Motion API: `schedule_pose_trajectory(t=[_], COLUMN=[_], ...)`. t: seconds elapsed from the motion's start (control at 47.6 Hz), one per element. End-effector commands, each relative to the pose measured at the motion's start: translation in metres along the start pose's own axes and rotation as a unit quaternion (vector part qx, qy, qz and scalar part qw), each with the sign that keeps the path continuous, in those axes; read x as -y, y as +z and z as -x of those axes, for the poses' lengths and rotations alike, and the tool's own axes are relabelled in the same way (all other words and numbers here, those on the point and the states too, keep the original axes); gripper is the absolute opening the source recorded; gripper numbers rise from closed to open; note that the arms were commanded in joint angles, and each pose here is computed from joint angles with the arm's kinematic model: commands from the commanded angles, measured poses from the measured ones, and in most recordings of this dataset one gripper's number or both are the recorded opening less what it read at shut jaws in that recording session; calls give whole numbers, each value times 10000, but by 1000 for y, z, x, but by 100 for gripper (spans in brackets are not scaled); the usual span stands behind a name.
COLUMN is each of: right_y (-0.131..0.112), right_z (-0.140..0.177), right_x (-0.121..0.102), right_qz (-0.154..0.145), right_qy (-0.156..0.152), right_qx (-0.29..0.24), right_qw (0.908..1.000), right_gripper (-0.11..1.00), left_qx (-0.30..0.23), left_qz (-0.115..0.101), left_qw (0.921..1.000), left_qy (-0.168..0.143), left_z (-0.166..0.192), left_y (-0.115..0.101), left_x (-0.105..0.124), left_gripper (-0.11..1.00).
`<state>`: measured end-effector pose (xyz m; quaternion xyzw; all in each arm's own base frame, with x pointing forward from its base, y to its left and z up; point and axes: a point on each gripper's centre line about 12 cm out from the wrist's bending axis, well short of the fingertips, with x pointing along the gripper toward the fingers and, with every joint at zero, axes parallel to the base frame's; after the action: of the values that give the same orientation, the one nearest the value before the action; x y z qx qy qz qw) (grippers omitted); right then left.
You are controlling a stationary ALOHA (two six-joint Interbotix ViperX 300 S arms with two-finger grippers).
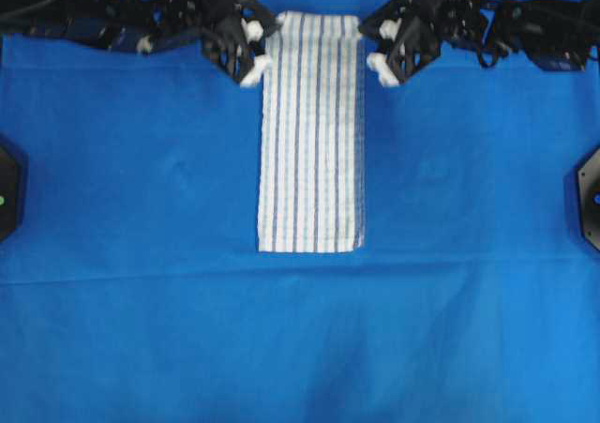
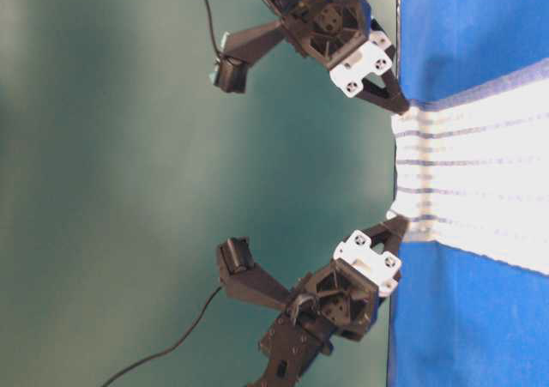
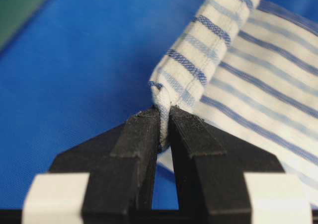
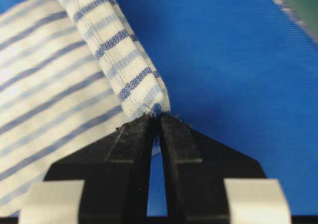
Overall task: Fold the blue towel.
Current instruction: 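Fold the top end down toward the bottom end with both grippers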
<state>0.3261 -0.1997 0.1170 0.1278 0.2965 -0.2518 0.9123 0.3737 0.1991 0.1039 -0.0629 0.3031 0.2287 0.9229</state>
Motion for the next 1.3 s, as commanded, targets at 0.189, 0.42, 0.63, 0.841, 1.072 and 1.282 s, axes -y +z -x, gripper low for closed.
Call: schedule_pose_trajectory(t=[0.189,0.42,0.63,0.841,1.072,1.282], right_y=[-7,-30,-48,-60,-74,-78], right_z=[27,40,52,63,74,78], right_x=[-46,-91,-132,-162,-187,-195], right_qz=[78,188,288,366,464,517], right_qy=[469,938,1378,1709,1943,2045], right_qx=[72,-156,-323,-445,-702,-734], right_qw=[9988,9953,9895,9836,9773,9747], right_gripper=[7,7,7,7,7,7], left_qx=[23,-78,5,-47,-149,-269], left_qz=[-235,-301,-365,-400,-503,-584], left_qw=[9986,9953,9891,9828,9762,9726], left_qy=[-467,-918,-1423,-1802,-2103,-2233], left_z=[24,46,72,86,96,103], left_y=[-6,-20,-21,-28,-39,-48], left_x=[47,88,129,162,187,198], left_gripper=[5,5,5,5,5,5])
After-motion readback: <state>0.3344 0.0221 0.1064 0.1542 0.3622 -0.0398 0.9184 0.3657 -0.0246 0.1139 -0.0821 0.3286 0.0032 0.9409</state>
